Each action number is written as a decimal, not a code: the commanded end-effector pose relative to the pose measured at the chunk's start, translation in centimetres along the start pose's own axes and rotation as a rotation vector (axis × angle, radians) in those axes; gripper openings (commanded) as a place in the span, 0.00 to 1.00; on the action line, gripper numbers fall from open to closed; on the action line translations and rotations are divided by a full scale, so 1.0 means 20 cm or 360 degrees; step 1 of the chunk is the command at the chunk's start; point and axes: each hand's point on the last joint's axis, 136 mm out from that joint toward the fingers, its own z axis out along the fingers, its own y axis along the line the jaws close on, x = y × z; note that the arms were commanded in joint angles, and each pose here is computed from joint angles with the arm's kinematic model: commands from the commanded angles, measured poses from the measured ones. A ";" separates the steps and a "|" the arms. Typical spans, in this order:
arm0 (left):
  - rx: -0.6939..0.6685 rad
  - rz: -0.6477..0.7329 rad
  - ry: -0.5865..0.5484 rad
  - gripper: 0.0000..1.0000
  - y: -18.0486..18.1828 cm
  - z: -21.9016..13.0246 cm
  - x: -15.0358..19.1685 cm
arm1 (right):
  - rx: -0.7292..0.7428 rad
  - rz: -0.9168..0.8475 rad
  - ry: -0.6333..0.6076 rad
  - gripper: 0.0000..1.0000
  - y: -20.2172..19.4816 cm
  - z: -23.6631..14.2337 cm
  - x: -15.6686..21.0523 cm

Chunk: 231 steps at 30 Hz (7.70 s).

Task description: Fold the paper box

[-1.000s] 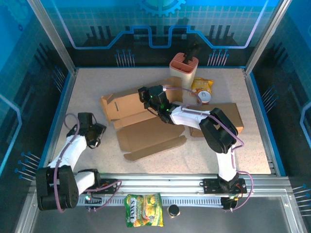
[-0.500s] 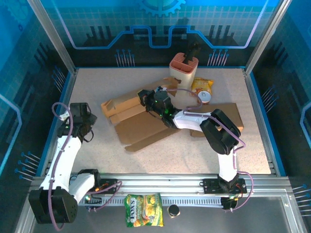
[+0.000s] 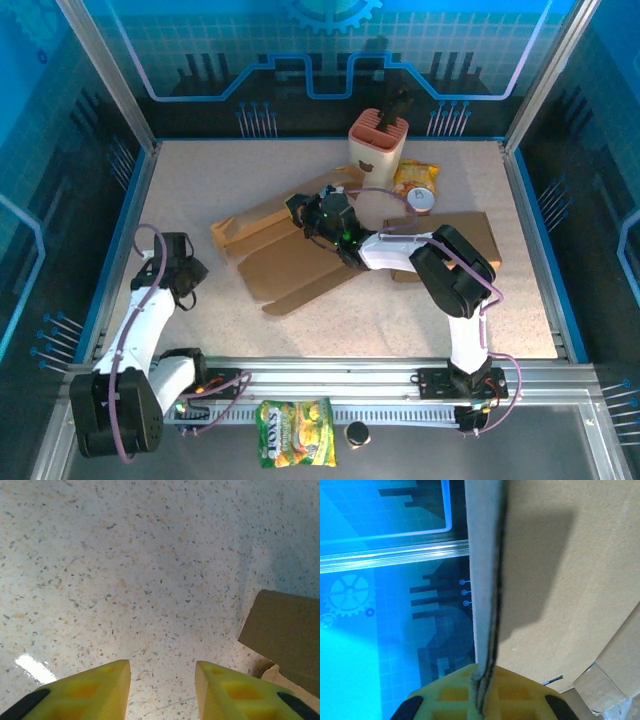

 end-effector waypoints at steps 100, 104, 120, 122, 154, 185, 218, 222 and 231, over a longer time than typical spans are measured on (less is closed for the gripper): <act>0.0904 0.0669 0.0324 0.44 -0.55 -0.03 0.07 | 0.0044 0.0089 0.0072 0.00 0.02 0.19 -0.02; 0.0930 0.0725 0.0272 0.48 -0.57 -0.06 0.10 | 0.0048 0.0086 0.0074 0.00 0.01 0.18 -0.02; 0.0943 0.0980 0.0161 0.48 -0.63 -0.06 0.14 | 0.0046 0.0087 0.0079 0.00 0.00 0.16 -0.03; 0.0947 0.1036 0.0154 0.46 -0.64 -0.07 0.15 | 0.0045 0.0095 0.0075 0.00 0.00 0.16 -0.03; 0.0612 0.1283 -0.0145 0.37 -0.69 0.06 0.14 | 0.0012 0.0075 0.0101 0.00 -0.03 0.06 0.10; 0.0217 0.1161 -0.0112 0.19 -0.76 0.13 0.08 | 0.0044 0.0131 0.0118 0.00 -0.02 0.09 0.14; 0.0135 0.0991 -0.0169 0.00 -0.80 0.15 0.07 | 0.0053 0.0140 0.0114 0.00 0.01 0.08 0.13; 0.0117 0.0998 -0.0168 0.00 -0.80 0.14 0.05 | 0.0075 0.0105 0.0108 0.11 0.04 0.07 0.12; 0.0232 0.1018 -0.0188 0.00 -0.85 0.05 -0.01 | 0.0159 -0.0102 0.0063 0.55 0.26 -0.08 -0.05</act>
